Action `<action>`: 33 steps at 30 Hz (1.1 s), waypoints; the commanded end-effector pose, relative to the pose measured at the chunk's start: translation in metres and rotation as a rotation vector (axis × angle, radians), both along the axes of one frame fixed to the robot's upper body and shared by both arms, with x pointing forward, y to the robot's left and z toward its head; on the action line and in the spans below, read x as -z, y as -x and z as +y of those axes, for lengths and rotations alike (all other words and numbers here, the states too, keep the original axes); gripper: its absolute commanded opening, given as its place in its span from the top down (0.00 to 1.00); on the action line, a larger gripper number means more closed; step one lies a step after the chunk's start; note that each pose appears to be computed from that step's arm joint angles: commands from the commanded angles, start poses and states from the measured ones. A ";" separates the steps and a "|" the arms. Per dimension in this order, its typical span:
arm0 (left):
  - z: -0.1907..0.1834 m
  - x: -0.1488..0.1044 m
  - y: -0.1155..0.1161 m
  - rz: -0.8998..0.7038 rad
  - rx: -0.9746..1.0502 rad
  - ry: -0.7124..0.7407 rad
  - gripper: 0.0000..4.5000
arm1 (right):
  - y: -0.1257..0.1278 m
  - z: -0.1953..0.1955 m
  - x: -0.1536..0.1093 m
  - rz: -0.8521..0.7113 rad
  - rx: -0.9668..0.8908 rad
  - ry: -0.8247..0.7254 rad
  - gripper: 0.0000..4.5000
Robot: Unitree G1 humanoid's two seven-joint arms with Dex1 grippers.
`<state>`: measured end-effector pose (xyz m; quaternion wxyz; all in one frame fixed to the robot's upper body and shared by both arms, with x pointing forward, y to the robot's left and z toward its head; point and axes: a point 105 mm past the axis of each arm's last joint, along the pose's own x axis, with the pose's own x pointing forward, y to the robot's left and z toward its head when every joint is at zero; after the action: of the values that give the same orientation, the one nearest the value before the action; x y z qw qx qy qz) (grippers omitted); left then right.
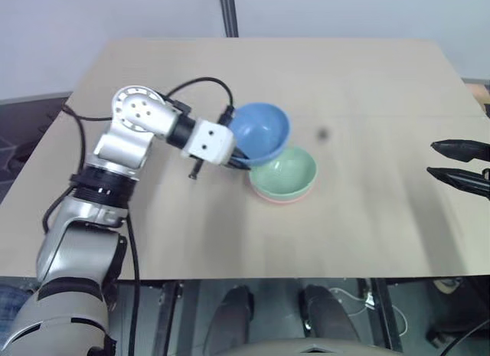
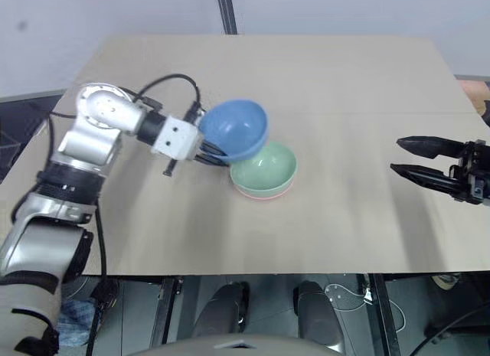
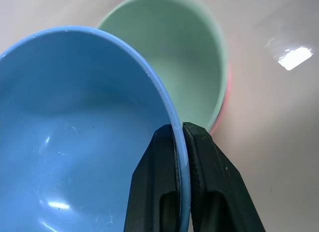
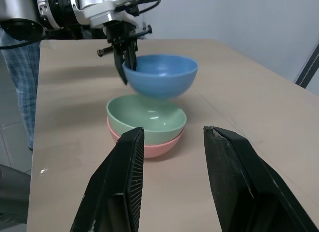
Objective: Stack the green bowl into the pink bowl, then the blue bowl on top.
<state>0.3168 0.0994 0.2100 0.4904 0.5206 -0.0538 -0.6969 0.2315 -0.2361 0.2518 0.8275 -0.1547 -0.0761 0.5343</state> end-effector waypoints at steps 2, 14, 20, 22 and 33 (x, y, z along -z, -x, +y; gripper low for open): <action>-0.015 -0.018 0.007 -0.097 0.135 -0.003 0.98 | 0.004 0.001 -0.014 -0.061 -0.002 0.027 0.55; -0.016 -0.019 0.014 -0.077 0.208 -0.054 0.77 | 0.004 0.000 -0.015 -0.066 0.015 0.030 0.55; -0.015 -0.028 0.011 -0.063 0.163 0.017 0.63 | 0.004 0.000 -0.015 -0.066 0.019 0.029 0.55; -0.014 -0.039 0.003 -0.017 0.079 0.092 0.63 | 0.004 0.001 -0.015 -0.065 0.017 0.029 0.55; 0.059 -0.061 -0.023 0.380 -0.446 0.440 0.63 | 0.010 -0.005 -0.008 -0.020 0.033 0.056 0.55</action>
<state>0.3435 0.1503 0.2590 0.7146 0.2882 0.0154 -0.6372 0.2279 -0.2405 0.2481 0.8357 -0.1621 -0.0534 0.5219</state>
